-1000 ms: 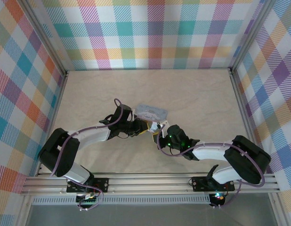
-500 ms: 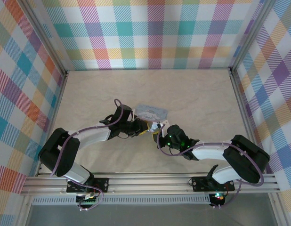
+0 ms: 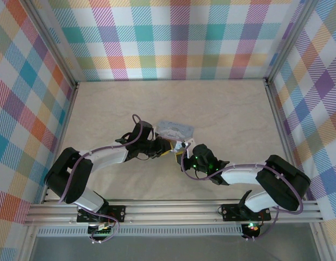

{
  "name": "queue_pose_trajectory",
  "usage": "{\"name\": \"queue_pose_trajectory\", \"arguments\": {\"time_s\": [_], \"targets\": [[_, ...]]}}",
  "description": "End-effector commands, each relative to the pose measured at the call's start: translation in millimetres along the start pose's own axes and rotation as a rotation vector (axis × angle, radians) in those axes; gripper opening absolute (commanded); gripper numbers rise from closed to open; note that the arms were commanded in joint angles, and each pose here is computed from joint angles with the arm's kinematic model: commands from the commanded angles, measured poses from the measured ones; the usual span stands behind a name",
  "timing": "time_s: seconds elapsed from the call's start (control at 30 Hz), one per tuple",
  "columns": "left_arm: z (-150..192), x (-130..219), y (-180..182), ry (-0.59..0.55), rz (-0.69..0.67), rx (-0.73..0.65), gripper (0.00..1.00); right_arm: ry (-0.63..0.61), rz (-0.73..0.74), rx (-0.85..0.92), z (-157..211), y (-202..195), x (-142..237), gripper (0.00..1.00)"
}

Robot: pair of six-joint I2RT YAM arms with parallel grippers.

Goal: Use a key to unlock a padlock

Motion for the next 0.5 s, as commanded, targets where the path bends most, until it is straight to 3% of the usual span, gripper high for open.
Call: {"name": "queue_pose_trajectory", "arguments": {"time_s": [0.0, 0.47], "targets": [[-3.4, -3.3, -16.6, 0.001, 0.057, -0.014, 0.20, -0.089, -0.054, -0.011, -17.2, 12.8, -0.5, 0.01], [-0.6, -8.8, -23.7, 0.012, 0.067, 0.004, 0.19, -0.165, -0.053, 0.056, -36.5, 21.4, -9.5, 0.01]]}}
Point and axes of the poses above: each hand's point on the last joint's axis, 136 mm out from that joint toward the fingers, its own x axis back along the fingers, its own y axis along the line the jaws close on, z = x × y, the point moved 7 cm from there along x, back along the fingers, and after that the axes turned 13 degrees about -x, right-handed, at the moved point
